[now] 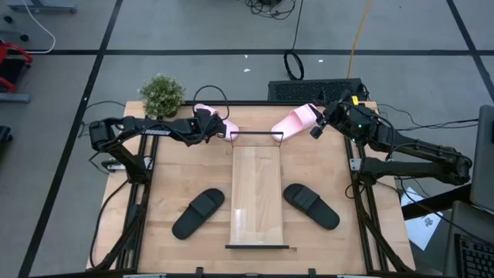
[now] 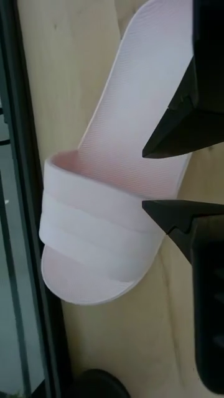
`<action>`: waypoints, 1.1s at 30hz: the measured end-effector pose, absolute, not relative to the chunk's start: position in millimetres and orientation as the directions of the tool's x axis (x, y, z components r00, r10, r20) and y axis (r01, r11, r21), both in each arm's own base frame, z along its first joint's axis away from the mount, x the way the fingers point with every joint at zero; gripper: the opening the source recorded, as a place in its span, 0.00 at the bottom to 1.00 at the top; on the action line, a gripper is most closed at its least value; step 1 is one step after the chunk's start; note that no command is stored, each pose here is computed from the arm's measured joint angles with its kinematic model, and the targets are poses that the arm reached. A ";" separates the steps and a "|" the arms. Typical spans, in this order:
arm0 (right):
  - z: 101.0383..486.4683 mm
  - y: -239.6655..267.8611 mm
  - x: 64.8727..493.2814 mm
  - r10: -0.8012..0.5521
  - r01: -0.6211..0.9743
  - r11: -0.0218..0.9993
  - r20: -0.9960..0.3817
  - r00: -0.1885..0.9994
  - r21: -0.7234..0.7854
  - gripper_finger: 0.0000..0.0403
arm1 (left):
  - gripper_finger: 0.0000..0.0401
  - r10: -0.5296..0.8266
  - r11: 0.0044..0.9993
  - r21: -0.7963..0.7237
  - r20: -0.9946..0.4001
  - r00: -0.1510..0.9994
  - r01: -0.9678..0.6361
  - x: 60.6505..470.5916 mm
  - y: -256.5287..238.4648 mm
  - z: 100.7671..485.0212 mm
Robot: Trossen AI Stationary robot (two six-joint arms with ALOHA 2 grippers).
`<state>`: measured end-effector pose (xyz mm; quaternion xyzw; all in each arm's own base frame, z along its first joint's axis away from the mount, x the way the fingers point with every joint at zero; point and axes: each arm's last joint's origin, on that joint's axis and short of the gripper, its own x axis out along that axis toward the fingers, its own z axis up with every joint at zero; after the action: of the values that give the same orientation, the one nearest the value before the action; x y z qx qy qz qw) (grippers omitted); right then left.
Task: Pick and place slides into the shelf
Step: Put the left pink slide on the shelf
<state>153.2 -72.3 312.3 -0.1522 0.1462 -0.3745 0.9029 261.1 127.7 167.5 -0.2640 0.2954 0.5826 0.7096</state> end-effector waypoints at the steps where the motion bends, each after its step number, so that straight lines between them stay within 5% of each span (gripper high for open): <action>1: 312.3 -72.3 153.2 -0.721 0.632 0.673 -0.150 0.677 -0.384 0.25 | 0.29 0.677 0.183 -0.022 -0.723 0.142 -0.983 261.0 127.9 167.6; 27: 312.2 -72.2 153.4 -0.719 0.640 0.680 -0.151 0.679 -0.359 0.25 | 0.29 0.648 0.240 0.045 -0.751 0.126 -0.970 274.4 129.1 135.6; 33: 312.2 -72.3 153.3 -0.719 0.639 0.678 -0.151 0.678 -0.363 0.25 | 0.29 0.660 0.283 -0.004 -0.724 0.198 -0.959 290.9 121.0 153.7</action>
<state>153.3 -72.3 312.2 -0.1416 0.1420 -0.3753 0.9050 290.9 121.0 153.7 -0.2373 0.3145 0.5496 0.7367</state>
